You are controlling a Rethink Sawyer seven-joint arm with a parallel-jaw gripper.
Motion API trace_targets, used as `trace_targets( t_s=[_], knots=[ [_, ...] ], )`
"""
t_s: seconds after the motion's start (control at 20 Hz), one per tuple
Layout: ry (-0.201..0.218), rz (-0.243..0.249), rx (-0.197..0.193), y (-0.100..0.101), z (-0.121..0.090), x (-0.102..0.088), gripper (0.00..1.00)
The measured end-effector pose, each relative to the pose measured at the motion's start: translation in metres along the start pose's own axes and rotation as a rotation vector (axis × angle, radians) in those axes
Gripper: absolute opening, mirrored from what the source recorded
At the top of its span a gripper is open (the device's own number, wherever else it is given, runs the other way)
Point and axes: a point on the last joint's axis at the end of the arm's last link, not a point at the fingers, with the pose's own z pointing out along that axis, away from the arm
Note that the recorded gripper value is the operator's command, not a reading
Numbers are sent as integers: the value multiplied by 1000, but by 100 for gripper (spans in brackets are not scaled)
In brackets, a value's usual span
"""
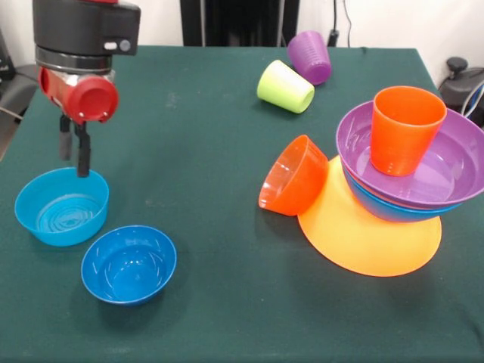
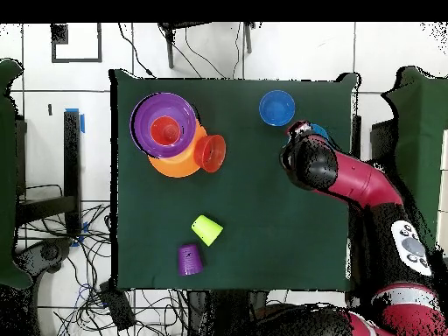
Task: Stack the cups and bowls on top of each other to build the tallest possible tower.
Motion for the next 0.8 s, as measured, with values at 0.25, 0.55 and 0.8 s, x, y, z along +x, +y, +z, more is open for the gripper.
trace_targets(
  t_s=[0.25,0.55,0.8],
  knots=[
    [28,-19,-10,-1,13,13,100],
    [44,-28,-10,-2,20,22,100],
    [44,-33,-11,-2,21,23,100]
  ],
)
